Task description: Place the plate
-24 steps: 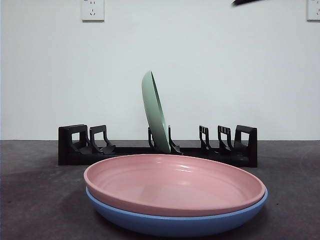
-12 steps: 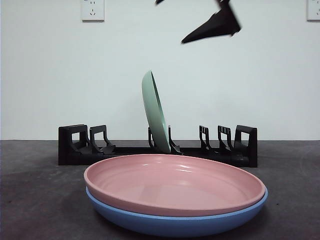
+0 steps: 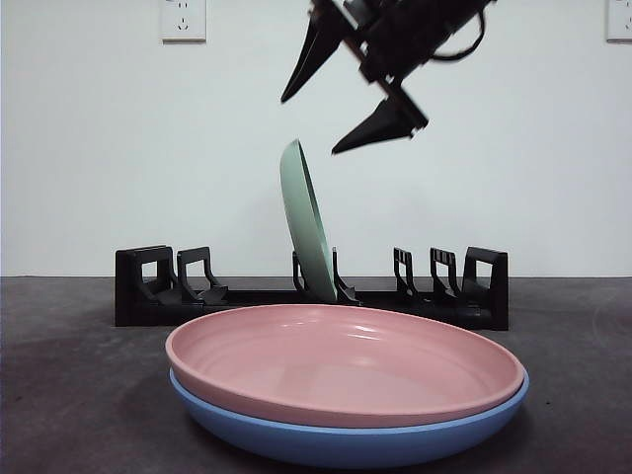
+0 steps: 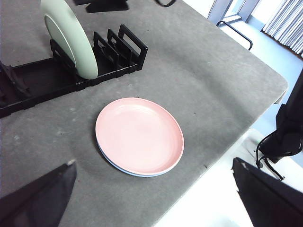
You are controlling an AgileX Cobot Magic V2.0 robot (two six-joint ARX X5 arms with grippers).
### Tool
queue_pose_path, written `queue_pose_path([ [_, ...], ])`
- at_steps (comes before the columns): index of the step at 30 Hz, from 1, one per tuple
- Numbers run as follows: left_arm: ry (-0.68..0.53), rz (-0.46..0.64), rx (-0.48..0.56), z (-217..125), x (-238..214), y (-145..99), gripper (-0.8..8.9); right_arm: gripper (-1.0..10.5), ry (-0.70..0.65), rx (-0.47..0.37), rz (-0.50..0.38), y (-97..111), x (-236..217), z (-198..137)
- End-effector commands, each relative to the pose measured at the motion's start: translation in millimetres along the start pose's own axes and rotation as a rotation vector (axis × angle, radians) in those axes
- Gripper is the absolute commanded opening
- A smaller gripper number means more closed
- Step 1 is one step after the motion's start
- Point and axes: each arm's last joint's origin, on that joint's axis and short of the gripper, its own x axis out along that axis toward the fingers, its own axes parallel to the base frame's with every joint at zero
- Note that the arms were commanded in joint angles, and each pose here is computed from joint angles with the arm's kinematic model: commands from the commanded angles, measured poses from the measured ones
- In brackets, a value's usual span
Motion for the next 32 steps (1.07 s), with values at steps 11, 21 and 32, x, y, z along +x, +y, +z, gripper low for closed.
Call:
queue_pose_path([
  [11,-0.025,-0.003,0.005,4.6,-3.6,-1.7,5.28,3.4,-0.016,0.019,0.061,-10.2,39.7,2.7],
  [21,-0.024,-0.002,0.004,4.4,-3.6,-1.7,5.28,0.3,-0.019,0.006,0.042,-5.6,49.0,-0.4],
  [32,-0.027,-0.003,0.016,4.7,-3.6,-1.7,5.28,0.1,-0.051,0.044,0.046,1.8,36.8,6.0],
])
